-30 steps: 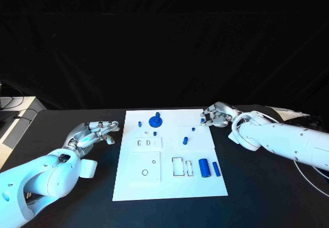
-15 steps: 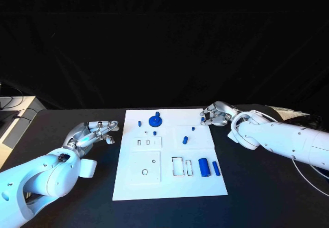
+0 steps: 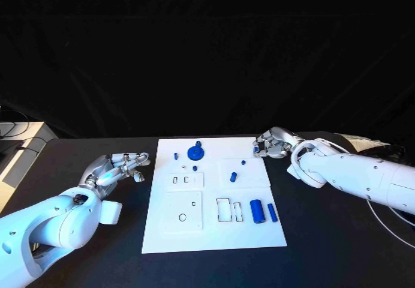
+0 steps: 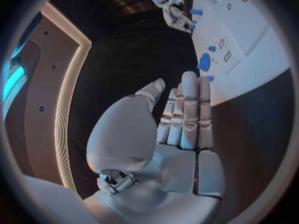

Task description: Assemble the parts on the task board

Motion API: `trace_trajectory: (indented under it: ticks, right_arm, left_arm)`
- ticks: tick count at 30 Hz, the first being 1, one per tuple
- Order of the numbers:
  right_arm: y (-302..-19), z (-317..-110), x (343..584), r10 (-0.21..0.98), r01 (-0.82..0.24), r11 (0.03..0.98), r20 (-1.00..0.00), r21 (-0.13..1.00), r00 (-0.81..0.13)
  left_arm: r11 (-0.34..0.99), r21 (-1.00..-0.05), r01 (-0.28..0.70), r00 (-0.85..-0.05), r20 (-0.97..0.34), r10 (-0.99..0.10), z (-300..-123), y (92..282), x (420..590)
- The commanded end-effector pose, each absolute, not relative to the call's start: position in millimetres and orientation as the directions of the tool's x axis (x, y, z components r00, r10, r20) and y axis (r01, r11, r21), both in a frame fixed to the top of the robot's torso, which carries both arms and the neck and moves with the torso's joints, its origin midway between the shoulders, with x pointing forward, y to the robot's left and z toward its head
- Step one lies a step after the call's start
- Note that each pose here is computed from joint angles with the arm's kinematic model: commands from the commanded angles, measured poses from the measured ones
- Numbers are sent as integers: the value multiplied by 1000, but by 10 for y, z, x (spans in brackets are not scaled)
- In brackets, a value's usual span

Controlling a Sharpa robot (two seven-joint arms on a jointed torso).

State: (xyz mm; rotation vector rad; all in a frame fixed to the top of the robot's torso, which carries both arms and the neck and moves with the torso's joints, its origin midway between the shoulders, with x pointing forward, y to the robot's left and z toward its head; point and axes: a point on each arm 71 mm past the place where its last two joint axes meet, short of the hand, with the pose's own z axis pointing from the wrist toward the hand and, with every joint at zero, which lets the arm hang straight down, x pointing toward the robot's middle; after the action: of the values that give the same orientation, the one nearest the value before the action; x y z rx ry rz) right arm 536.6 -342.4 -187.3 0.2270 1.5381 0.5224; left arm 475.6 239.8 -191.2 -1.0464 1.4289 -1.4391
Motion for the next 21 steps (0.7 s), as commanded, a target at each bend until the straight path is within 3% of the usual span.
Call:
trace_trajectory:
  ticks: [1,21]
  right_arm:
    - [-3411,-1886,5372,456,-177,870,-888,460,-68]
    - [-3413,-1907,5384,457,-168,869,-885,465,-86]
  left_arm:
    - [-16,-1000,12,-325,11,-946,-1899,2369,4751]
    - [-15,-1000,10,-323,10,-946,-1902,2376,4750]
